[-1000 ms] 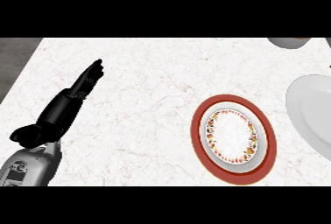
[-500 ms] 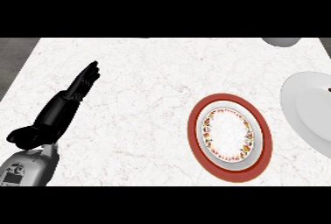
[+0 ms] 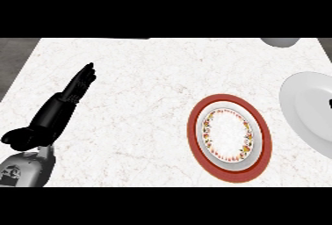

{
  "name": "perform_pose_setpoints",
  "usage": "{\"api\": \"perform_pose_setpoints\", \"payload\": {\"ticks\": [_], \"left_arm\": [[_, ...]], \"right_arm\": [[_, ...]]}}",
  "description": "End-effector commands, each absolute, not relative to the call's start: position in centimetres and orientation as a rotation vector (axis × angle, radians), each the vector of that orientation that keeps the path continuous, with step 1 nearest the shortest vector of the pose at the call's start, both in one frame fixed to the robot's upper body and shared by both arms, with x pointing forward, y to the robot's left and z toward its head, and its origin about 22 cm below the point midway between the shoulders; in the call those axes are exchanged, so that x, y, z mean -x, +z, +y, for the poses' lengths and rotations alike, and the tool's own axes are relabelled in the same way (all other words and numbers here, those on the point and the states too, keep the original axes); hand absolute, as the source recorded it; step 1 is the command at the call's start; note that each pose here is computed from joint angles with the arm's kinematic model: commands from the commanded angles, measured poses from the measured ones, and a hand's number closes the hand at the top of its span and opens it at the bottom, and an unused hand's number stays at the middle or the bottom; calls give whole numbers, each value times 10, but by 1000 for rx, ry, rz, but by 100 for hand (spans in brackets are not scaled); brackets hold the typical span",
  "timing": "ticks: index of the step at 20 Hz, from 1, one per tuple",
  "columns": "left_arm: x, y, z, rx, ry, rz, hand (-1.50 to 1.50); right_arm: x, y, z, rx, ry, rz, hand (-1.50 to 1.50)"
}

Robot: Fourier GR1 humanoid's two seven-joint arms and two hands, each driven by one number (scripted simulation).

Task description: Pick the croissant from the plate and place it in the plate

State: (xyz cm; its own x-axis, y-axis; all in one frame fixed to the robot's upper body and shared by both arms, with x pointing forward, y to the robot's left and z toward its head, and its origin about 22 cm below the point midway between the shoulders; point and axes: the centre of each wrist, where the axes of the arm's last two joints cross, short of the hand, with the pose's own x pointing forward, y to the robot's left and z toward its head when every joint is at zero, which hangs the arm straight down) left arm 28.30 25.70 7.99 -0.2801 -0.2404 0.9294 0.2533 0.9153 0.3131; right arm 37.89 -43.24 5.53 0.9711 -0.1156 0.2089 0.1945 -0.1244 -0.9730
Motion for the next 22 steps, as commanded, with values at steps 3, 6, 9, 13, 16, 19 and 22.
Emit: {"api": "perform_pose_setpoints", "payload": {"ticks": [3, 6, 9, 13, 16, 19, 22], "left_arm": [[-286, 82, 264, 1, -475, -1783, 0], [-279, 79, 259, 5, -466, -1790, 0], [-289, 88, 254, -15, -488, -1787, 0], [-284, 85, 254, -3, -466, -1781, 0], [-284, 86, 259, -21, -466, -1773, 0], [-280, 79, 266, -7, -445, -1752, 0], [-279, 85, 270, -36, -427, -1757, 0]], "right_arm": [[-374, 35, -423, 1743, -593, -157, -150], [-386, 47, -414, 1801, -584, -235, -150], [-391, 58, -415, 1817, -650, -411, -150], [-405, 72, -402, 1765, -830, -618, -150], [-413, 83, -393, 1725, -971, -748, -150], [-427, 100, -377, 1677, -984, -829, -150], [-432, 101, -364, 1679, -942, -882, -150]]}}
